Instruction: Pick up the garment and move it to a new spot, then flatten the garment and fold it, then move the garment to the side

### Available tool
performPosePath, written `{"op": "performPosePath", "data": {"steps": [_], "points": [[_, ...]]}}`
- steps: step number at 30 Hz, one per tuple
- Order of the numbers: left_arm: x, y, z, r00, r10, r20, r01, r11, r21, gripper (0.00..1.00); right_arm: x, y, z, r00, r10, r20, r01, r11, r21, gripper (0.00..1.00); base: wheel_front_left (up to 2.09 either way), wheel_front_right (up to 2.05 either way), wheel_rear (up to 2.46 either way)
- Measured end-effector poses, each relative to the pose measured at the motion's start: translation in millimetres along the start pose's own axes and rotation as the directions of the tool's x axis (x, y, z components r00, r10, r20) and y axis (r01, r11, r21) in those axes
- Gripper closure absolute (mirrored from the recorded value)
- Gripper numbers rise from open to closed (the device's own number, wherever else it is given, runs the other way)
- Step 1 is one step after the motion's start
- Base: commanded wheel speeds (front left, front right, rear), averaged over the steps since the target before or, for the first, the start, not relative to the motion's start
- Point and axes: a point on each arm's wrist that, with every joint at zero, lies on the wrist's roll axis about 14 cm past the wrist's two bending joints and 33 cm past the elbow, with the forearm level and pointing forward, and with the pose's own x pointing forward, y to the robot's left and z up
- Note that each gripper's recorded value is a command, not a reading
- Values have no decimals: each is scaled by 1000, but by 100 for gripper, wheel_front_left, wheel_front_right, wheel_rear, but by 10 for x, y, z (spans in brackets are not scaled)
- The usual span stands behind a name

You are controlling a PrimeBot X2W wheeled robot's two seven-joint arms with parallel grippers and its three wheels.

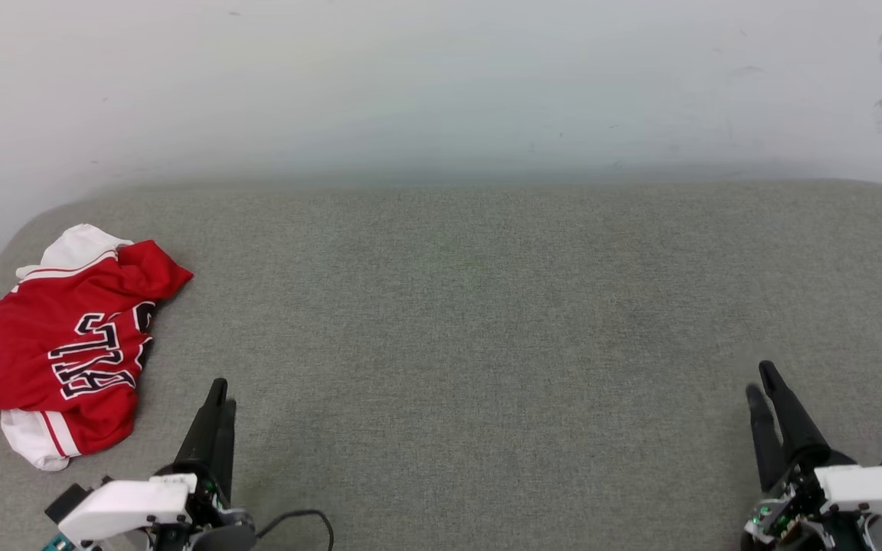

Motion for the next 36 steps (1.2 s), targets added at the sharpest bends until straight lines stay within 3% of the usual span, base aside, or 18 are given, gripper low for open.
{"op": "performPosePath", "data": {"steps": [11, 24, 29, 36], "points": [[-59, 105, 42, 999, 31, 39, -32, 999, 31, 0, -53, -134, -12, 999, -41, 21, 42, 998, -46, 0, 0, 0, 0], [-100, 152, 219, 992, 45, 117, -60, 989, 132, 0, -62, -166, 65, 996, -52, 67, 64, 979, -193, 0, 0, 0, 0], [-106, 94, 317, 988, 25, 155, -53, 982, 181, 0, -48, -96, 73, 997, -30, 71, 50, 950, -309, 0, 0, 0, 0], [-117, -14, 477, 978, -12, 207, -50, 956, 288, 0, -20, 118, 68, 997, 40, 68, -1, 872, -490, 0, 0, 0, 0]]}}
